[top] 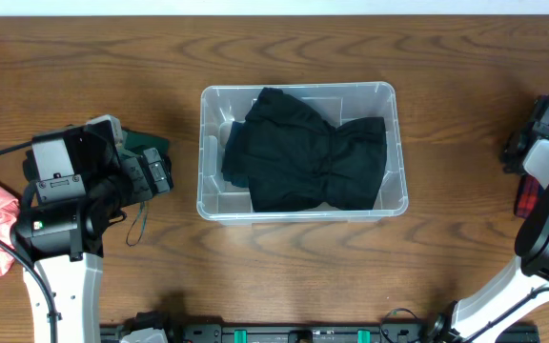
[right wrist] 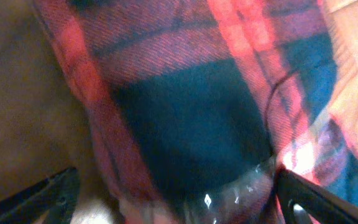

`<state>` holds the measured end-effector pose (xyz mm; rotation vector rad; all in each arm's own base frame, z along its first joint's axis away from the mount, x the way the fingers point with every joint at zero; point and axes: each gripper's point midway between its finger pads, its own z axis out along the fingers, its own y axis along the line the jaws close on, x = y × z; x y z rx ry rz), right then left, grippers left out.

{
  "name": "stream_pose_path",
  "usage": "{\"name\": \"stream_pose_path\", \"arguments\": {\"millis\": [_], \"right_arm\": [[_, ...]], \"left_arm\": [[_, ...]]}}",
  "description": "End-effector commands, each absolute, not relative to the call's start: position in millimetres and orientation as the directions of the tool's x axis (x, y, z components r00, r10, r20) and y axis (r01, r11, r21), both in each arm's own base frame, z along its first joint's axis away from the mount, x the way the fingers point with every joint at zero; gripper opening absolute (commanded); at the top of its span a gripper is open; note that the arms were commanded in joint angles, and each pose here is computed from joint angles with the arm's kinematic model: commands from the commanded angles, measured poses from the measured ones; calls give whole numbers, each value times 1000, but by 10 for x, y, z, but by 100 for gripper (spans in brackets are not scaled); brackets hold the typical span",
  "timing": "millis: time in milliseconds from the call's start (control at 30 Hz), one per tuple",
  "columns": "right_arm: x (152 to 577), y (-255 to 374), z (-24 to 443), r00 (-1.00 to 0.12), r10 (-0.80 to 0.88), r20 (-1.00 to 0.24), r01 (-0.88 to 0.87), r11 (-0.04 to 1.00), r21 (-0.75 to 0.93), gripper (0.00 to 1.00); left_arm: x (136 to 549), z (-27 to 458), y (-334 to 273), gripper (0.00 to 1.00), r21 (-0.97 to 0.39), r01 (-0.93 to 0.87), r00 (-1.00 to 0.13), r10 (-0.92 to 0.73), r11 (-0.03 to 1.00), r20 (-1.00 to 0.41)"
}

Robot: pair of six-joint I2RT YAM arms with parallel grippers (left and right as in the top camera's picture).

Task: Pack container
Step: 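Grasp the red plaid shirt with the right gripper, then place the red plaid shirt into the bin with the right gripper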

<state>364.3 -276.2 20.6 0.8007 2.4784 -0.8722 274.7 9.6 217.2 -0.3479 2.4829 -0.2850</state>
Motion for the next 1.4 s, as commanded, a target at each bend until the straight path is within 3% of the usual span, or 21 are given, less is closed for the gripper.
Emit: {"name": "stream_pose_path", "arguments": {"millis": [0, 100, 200, 400, 633, 800, 967, 1100, 1200, 1367], "right_arm": [[3579, -2789, -44, -785, 391, -481, 605, 653, -456, 99], [3561, -2814, -90, -776, 406, -483, 618, 645, -450, 97], [3534, -2848, -90, -755, 430, -495, 644, 628, -438, 86], [3505, -2869, -95, -748, 443, -495, 654, 620, -434, 50], [3538, -2846, -33, -746, 434, -505, 654, 623, -430, 36], [3703, -2768, 338, -718, 390, -577, 666, 628, -404, 24], [3937, -2462, 1062, -664, 296, -686, 659, 666, -351, 12], [4132, -1883, 1689, -660, 128, -740, 527, 780, -336, 7], [4232, -1212, 2170, -642, -86, -762, 333, 864, -378, 6], [4161, 284, 2735, -453, -427, -783, -99, 897, -432, 2]], "left_arm": [[2775, 2248, 124, 98, -283, -189, -764, -322, 940, -559], [2775, 2248, 124, 98, -283, -189, -764, -322, 940, -559], [2776, 2249, 124, 98, -283, -189, -764, -322, 940, -559], [2775, 2248, 124, 98, -283, -189, -764, -322, 940, -559], [2775, 2248, 124, 98, -283, -189, -764, -322, 940, -559], [2774, 2248, 124, 98, -283, -189, -765, -322, 940, -558], [2775, 2248, 124, 98, -283, -189, -764, -322, 940, -559], [2775, 2248, 124, 98, -283, -189, -764, -322, 940, -559], [2775, 2248, 124, 98, -283, -189, -764, -322, 940, -559], [2775, 2248, 124, 98, -283, -189, -764, -322, 940, -559]]}}
